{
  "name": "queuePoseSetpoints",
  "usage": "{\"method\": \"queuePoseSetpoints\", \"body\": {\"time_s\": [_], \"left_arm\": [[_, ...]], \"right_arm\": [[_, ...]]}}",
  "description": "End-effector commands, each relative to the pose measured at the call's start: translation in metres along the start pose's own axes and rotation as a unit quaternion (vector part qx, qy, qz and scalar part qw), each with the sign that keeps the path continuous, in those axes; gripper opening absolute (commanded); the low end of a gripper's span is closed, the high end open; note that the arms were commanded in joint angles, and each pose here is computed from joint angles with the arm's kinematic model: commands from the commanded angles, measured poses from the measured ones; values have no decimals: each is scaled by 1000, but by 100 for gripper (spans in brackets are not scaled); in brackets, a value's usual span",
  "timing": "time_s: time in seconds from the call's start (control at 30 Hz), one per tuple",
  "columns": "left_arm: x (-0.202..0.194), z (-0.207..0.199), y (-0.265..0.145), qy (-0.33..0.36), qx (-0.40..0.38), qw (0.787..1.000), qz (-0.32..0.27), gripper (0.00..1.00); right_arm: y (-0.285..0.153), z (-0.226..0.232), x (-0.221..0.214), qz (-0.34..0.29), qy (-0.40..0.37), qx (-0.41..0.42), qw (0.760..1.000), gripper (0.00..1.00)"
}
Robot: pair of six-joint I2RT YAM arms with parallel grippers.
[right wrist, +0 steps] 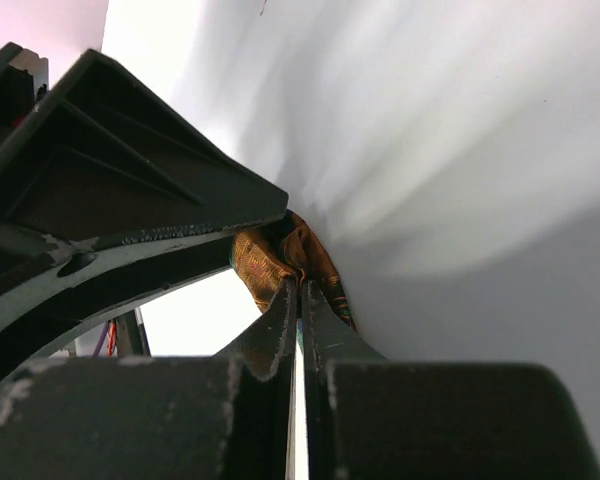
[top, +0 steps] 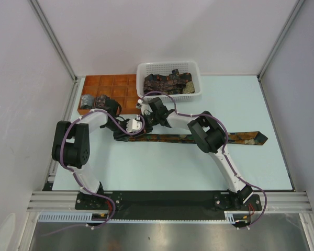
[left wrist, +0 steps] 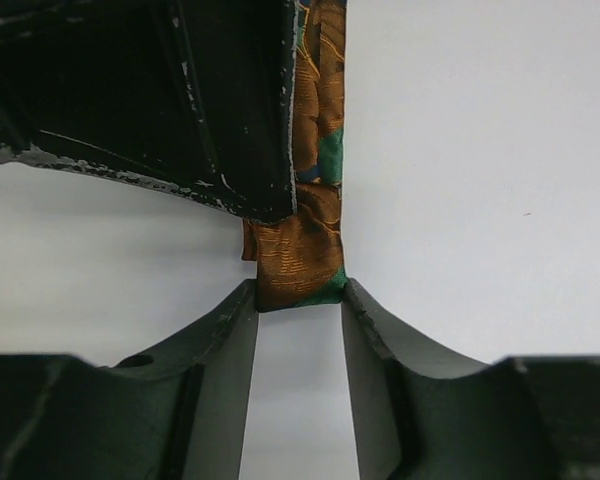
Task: Roll the ties
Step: Roll the tie at the center of the board.
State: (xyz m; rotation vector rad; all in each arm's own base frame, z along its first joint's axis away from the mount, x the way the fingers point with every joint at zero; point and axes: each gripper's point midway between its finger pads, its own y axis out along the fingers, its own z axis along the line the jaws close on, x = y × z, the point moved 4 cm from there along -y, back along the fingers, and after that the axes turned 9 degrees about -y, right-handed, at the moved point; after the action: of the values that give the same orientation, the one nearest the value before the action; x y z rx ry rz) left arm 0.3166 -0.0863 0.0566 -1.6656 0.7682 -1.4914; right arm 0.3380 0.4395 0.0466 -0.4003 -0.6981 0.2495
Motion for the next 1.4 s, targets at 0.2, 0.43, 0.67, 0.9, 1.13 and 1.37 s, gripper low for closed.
{"method": "queuePoseSetpoints", "body": {"time_s": [0.2,0.43,0.67,0.9,1.13,1.37], "left_arm": [[43,10,-21,-15,16,998,-65,39],[56,-8,-1,14,-17,999,-30,38],[44,-9,19,8,-21,999,28,37],[27,-10,28,-2,-26,997,66,35],[29,-6,30,-12,-31,998,59,33],[33,-5,29,-16,-32,998,49,34]], "right_arm": [[-3,-14,-11,10,17,-26,999,0],[-4,-11,-8,6,18,-21,1000,2],[-12,-7,-3,1,23,-15,1000,7],[-35,0,9,-14,45,5,999,14],[-49,5,23,-39,64,19,997,14],[-41,14,25,-39,68,46,996,12]]}}
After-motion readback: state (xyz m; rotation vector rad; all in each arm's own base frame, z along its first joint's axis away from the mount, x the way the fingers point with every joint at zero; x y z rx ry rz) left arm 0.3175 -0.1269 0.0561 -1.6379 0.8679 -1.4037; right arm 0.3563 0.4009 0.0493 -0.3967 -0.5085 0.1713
